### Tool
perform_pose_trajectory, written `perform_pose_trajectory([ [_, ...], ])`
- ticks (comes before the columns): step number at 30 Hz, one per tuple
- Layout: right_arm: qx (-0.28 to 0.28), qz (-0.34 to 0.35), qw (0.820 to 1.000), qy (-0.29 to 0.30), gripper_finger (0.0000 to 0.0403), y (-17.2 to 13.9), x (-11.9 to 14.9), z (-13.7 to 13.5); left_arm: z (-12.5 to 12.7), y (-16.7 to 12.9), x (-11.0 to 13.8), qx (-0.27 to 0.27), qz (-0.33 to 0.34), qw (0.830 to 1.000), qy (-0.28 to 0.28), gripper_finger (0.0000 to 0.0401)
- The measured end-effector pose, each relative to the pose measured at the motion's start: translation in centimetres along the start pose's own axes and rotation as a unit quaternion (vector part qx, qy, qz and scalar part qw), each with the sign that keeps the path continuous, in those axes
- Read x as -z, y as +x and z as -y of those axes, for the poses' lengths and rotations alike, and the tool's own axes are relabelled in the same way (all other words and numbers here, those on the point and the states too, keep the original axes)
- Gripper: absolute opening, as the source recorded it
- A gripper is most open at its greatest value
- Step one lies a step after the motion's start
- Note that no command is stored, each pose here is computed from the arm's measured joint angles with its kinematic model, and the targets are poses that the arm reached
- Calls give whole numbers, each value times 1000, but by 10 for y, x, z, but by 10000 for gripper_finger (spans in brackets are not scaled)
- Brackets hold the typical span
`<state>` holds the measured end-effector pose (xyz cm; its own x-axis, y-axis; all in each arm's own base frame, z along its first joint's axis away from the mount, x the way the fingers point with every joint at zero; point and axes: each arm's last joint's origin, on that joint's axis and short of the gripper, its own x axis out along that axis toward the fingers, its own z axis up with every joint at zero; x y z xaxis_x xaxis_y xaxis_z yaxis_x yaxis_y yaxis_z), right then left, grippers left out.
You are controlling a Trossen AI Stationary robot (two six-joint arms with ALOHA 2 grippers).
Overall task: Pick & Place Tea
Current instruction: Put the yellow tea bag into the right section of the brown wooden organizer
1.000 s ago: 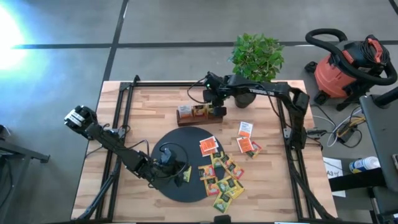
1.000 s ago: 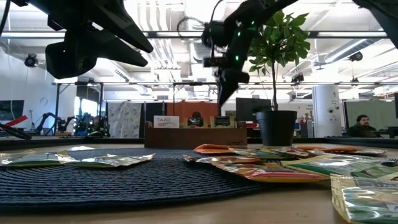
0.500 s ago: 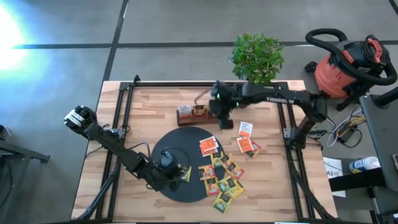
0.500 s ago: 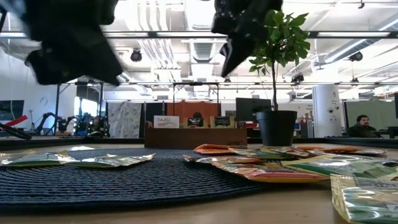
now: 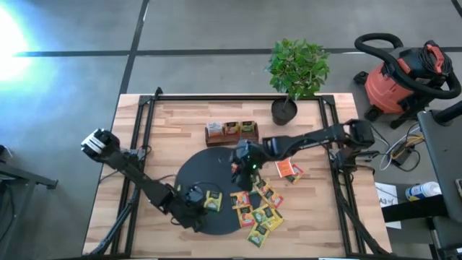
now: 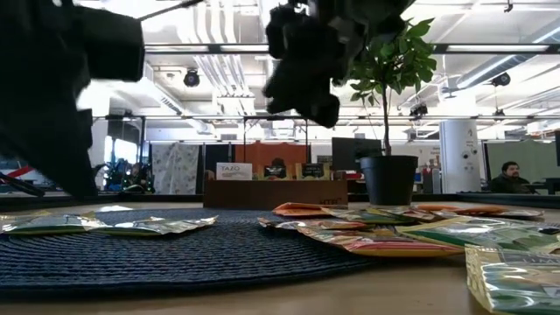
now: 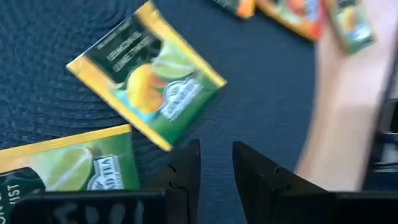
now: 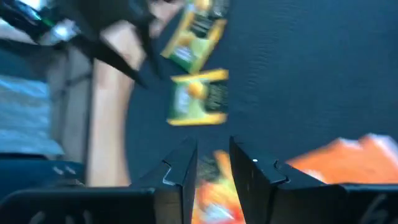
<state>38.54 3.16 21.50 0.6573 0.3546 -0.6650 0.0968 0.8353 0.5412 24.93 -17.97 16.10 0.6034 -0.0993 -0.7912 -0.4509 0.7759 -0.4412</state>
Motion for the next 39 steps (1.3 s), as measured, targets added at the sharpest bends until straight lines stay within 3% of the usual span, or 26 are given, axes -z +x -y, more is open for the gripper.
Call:
perform_pose_trajectory([
  [10, 10, -46, 998, 50, 93, 51, 12, 4, -8, 21, 5, -56, 49, 997, -14, 90],
  [17, 11, -66, 994, 81, 93, 78, 12, 11, -8, 30, 8, -53, 54, 997, -16, 90],
  [24, 3, -82, 989, 122, 93, 87, 14, 13, -8, 36, 9, -57, 78, 995, -18, 90],
  [39, 10, -73, 986, 147, 93, 99, 18, 19, -9, 39, 8, -66, 111, 991, -20, 90],
])
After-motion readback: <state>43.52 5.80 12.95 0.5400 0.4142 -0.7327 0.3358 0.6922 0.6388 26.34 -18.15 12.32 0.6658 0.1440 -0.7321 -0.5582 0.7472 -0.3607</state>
